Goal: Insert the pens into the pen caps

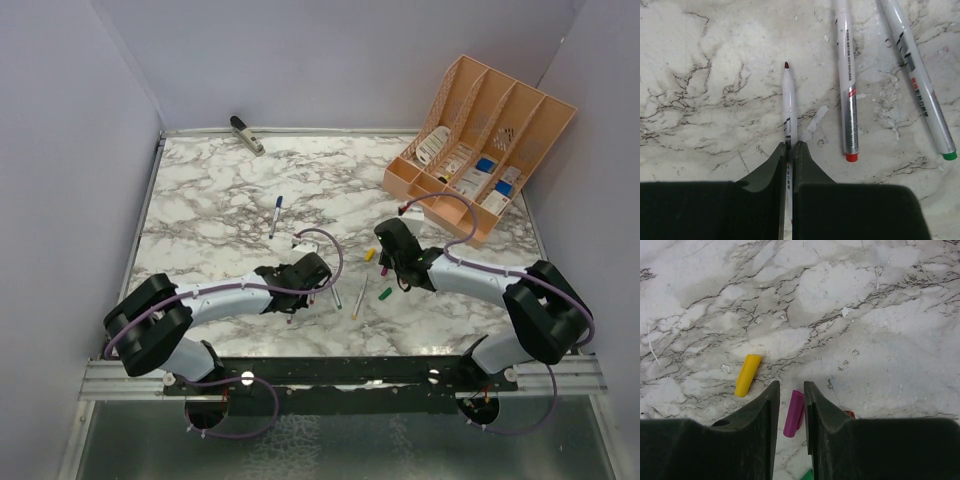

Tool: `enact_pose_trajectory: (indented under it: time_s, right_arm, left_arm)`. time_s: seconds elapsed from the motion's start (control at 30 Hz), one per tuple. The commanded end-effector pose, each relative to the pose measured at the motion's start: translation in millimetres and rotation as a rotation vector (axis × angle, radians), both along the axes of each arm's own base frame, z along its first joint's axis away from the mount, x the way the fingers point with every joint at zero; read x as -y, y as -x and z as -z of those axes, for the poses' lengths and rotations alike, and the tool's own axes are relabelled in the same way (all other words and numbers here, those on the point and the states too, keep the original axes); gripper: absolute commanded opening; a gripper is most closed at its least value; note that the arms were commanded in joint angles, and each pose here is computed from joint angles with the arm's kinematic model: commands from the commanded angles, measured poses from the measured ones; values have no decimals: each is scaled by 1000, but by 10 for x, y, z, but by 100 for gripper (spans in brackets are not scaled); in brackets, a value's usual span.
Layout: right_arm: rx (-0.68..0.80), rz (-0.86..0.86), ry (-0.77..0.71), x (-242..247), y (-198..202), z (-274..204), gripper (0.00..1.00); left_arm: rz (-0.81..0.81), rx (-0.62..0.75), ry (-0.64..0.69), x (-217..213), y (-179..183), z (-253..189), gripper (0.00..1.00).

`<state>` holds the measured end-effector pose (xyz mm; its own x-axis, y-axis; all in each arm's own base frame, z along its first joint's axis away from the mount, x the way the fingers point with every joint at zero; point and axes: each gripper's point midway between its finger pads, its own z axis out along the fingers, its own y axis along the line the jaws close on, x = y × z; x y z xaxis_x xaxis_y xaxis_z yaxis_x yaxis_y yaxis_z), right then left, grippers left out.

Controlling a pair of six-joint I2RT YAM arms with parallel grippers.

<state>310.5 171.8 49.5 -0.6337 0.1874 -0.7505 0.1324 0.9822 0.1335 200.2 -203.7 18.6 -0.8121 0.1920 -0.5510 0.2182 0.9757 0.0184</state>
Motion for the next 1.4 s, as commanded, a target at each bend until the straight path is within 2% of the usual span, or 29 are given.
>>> enact_pose_trajectory:
  time_s: [0.0, 0.33, 1.37]
  right_arm:
    - [-6, -15, -10, -51, -6, -54, 26]
    - [-93, -21, -28, -77, 138, 134, 34]
    - [-202, 34, 4, -40, 345, 399, 33]
  left_arm:
    - [25, 5, -54, -139, 53, -55, 0]
    - [47, 105, -32, -26, -150, -284, 0]
    - [124, 274, 88, 287, -422, -797, 0]
